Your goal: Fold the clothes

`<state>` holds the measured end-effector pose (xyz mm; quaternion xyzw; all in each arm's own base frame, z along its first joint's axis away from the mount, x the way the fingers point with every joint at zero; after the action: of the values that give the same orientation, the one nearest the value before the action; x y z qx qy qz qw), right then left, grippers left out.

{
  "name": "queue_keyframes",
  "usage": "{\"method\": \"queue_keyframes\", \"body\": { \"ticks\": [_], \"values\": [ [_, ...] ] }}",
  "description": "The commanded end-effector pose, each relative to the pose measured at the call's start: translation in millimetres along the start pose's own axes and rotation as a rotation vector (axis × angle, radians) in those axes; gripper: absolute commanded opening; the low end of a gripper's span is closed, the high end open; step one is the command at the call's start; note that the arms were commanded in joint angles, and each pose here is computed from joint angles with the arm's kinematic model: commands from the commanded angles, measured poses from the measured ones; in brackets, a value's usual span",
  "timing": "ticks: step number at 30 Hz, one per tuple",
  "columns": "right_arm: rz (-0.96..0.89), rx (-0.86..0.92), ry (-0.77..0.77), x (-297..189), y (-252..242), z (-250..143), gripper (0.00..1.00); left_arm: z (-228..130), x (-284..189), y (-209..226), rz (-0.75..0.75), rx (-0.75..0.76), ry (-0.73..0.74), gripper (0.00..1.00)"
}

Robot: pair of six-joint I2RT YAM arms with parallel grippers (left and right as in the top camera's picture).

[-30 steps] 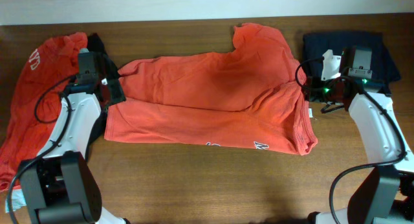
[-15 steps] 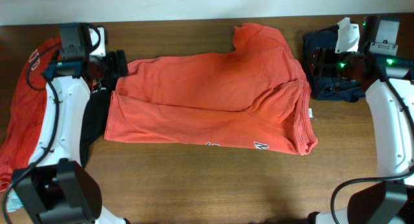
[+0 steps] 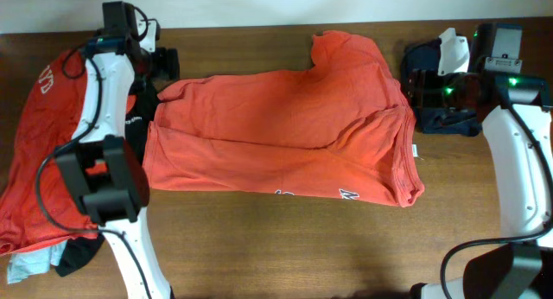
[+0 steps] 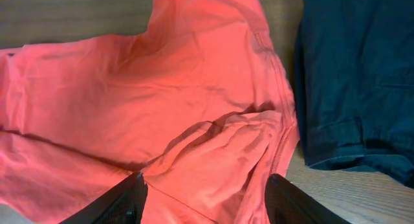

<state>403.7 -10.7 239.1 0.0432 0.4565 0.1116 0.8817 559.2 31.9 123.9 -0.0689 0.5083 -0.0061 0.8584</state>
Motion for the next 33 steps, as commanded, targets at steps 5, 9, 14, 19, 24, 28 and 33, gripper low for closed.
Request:
{"method": "queue_keyframes", "body": {
  "ticks": [5, 9, 14, 19, 24, 28, 33],
  "values": [
    [0.018, -0.02, -0.006, -1.4, 6.4, 3.0, 0.63, -1.5, 32.5, -8.6, -0.019, 0.047, 0.024, 0.82],
    [0.018, -0.019, -0.004, -1.4, 6.5, 2.5, 0.63, -15.9, 55.8, -9.7, -0.022, 0.068, 0.073, 0.82],
    [0.018, -0.019, -0.003, -1.4, 6.5, 2.2, 0.63, -22.7, 69.5, -10.6, -0.023, 0.07, 0.091, 0.78],
    [0.019, -0.017, 0.004, -1.4, 6.7, 0.7, 0.63, -24.1, 75.1, -6.0, 0.002, 0.071, 0.092, 0.77],
    [0.02, -0.014, 0.012, -1.3, 6.9, -1.2, 0.63, -34.0, 88.6, -3.9, 0.003, 0.067, 0.123, 0.72],
    [0.021, -0.013, 0.016, -1.3, 7.1, -2.2, 0.63, -50.4, 103.2, -4.2, 0.002, 0.066, 0.177, 0.63],
    [0.018, -0.011, 0.023, -1.3, 6.7, -3.6, 0.63, -55.7, 108.9, -7.9, -0.001, 0.072, 0.192, 0.34]
  ]
}}
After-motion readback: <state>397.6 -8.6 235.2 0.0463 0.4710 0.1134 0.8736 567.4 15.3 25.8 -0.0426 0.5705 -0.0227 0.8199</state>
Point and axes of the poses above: each gripper's point midway between its finger pads, its own x axis out along the fingers, its own y axis along the line the jaws close on, z = x × y, the point moved 2 cm from there along -x, back along the fingers, and after that the axes turned 5 degrees about -x, right-handed, at the moved point
